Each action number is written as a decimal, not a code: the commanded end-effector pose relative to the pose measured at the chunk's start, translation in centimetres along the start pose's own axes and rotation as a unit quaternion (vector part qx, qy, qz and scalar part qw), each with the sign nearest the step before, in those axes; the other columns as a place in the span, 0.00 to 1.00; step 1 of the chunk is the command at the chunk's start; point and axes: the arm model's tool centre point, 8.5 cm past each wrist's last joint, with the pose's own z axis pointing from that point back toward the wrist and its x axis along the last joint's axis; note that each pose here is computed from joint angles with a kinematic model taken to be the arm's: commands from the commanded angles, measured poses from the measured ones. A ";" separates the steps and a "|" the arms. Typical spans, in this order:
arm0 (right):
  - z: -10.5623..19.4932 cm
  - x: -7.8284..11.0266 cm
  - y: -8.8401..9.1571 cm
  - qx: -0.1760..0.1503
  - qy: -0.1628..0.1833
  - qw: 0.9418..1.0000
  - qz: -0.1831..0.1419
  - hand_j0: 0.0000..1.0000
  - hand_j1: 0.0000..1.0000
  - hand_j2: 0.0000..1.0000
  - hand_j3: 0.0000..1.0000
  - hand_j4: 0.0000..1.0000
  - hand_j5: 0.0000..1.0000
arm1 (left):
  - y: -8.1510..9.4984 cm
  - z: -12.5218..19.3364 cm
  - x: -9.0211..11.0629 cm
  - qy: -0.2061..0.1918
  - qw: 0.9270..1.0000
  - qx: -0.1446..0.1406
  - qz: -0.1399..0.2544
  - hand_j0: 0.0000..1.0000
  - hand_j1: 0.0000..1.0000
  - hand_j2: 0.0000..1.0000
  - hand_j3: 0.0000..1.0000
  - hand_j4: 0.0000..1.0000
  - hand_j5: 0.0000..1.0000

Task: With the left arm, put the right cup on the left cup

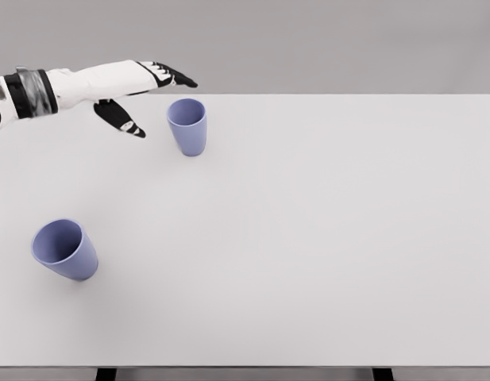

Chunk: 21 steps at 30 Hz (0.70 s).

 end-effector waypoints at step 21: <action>0.0 0.0 0.0 0.000 0.000 1.000 0.001 1.00 1.00 1.00 1.00 1.00 1.00 | -3.2 -7.0 -3.4 0.062 0.995 -0.044 0.057 1.00 1.00 1.00 1.00 1.00 1.00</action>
